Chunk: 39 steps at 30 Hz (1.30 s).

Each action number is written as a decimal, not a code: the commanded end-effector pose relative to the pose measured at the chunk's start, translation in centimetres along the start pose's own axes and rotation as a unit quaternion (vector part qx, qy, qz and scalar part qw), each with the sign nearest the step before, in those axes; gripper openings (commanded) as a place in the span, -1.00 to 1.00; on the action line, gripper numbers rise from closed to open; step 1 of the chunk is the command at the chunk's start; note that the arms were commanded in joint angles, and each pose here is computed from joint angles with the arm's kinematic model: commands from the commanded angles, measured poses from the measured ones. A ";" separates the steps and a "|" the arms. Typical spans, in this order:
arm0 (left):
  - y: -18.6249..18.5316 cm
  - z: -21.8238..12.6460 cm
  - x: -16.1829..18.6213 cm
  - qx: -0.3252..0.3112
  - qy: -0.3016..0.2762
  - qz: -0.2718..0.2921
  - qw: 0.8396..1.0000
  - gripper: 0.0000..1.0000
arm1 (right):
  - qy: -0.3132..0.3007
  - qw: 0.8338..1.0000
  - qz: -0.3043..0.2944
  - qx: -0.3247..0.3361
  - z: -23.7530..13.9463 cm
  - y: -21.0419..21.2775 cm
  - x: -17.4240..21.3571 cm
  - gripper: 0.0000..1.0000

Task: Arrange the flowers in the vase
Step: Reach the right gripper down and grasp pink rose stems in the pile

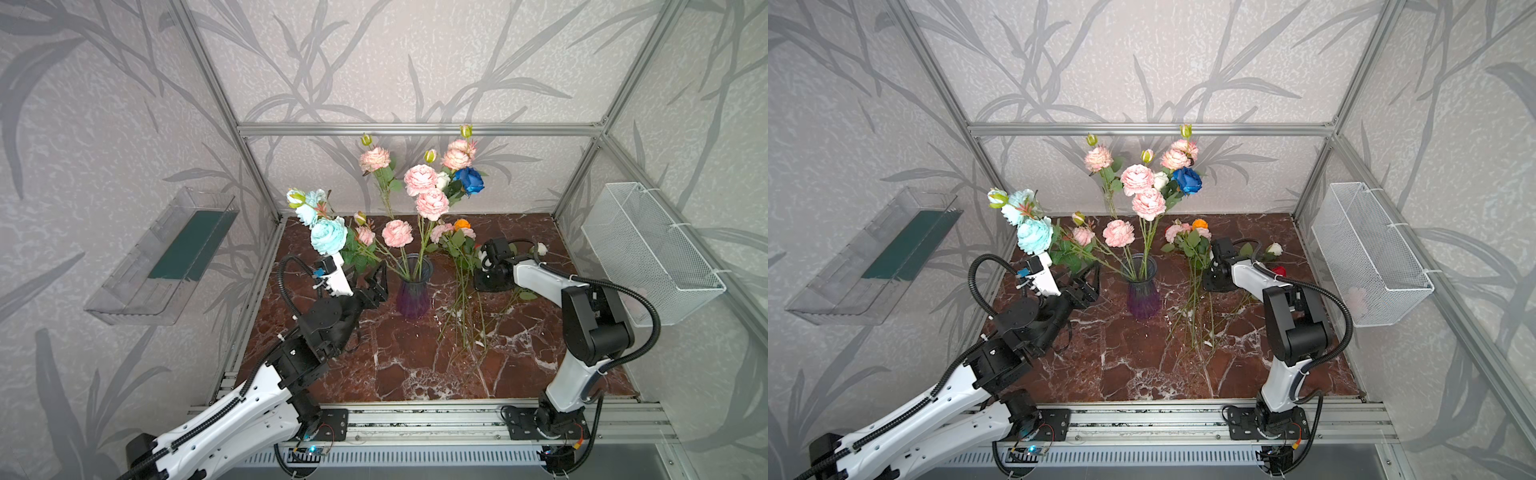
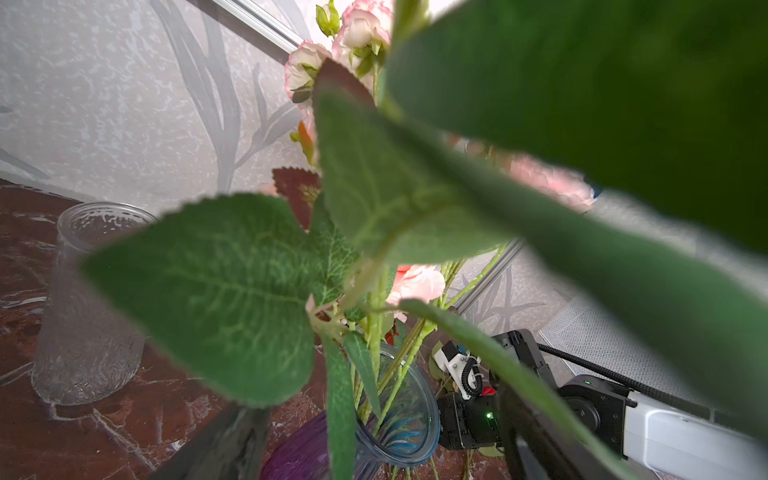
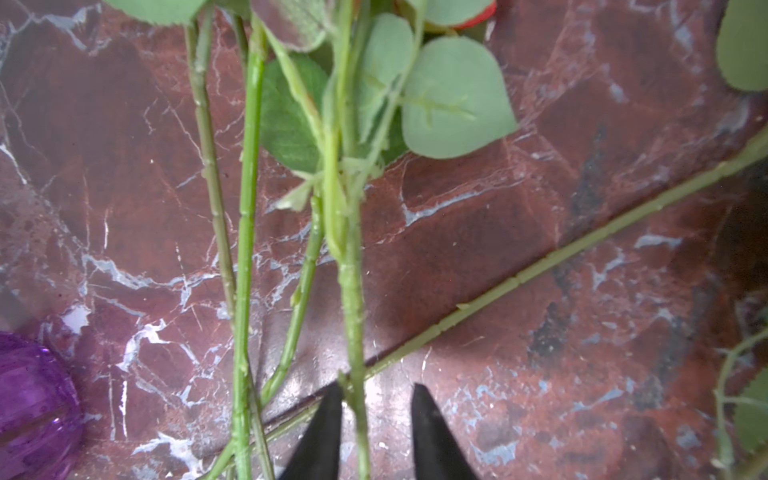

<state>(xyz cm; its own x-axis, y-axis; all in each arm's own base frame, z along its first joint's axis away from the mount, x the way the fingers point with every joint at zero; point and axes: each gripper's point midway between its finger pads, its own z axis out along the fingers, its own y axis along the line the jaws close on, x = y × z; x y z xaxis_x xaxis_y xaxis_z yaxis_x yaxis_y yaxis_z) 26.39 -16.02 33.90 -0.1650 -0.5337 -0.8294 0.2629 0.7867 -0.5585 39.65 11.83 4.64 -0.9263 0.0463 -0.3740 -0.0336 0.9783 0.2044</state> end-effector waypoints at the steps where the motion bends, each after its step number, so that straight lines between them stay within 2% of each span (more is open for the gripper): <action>1: -0.7 -0.3 -1.0 0.011 -0.010 -0.015 1.000 0.70 | 0.007 1.000 0.007 -0.004 0.3 0.0 0.0 -0.59; 8: -0.6 -0.5 -1.3 0.009 -0.016 -0.013 1.000 0.70 | -0.016 1.000 0.007 -0.017 -0.9 0.5 -0.8 -0.88; 15: -0.5 -0.5 -1.4 0.006 -0.018 -0.009 1.000 0.70 | -0.060 0.998 0.003 -0.018 -3.3 0.8 -2.1 -0.97; 19: -0.5 -0.5 -1.4 0.006 -0.018 -0.009 1.000 0.70 | -0.056 0.998 -0.001 -0.013 -2.9 0.6 -2.3 -0.73; 21: -0.5 -0.5 -1.4 0.006 -0.019 -0.009 1.000 0.70 | -0.038 0.999 0.001 -0.013 -1.6 0.5 -1.9 -0.47; 23: -0.5 -0.5 -1.4 0.005 -0.019 -0.008 1.000 0.70 | -0.022 0.999 -0.002 -0.023 -0.7 0.8 -1.6 -0.40; 27: -0.5 -0.5 -1.5 0.004 -0.020 -0.008 1.000 0.70 | -0.003 1.000 -0.002 -0.028 0.8 0.9 -1.2 -0.39; 33: -0.4 -0.5 -1.5 0.004 -0.020 -0.007 1.000 0.70 | -0.013 1.000 0.000 -0.011 0.5 0.4 -1.6 -0.79; 39: -0.4 -0.5 -1.5 0.004 -0.021 -0.006 1.000 0.70 | -0.099 0.995 0.003 -0.029 -5.0 1.4 -3.9 -0.93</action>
<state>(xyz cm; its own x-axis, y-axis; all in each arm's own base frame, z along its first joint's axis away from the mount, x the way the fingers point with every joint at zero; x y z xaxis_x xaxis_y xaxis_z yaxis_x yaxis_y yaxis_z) 26.24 -15.87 34.12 -0.1566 -0.5312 -0.8327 0.2657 0.7893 -0.5535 40.53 12.17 5.95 -0.9039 0.0631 -0.4230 -0.0417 0.9714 0.2339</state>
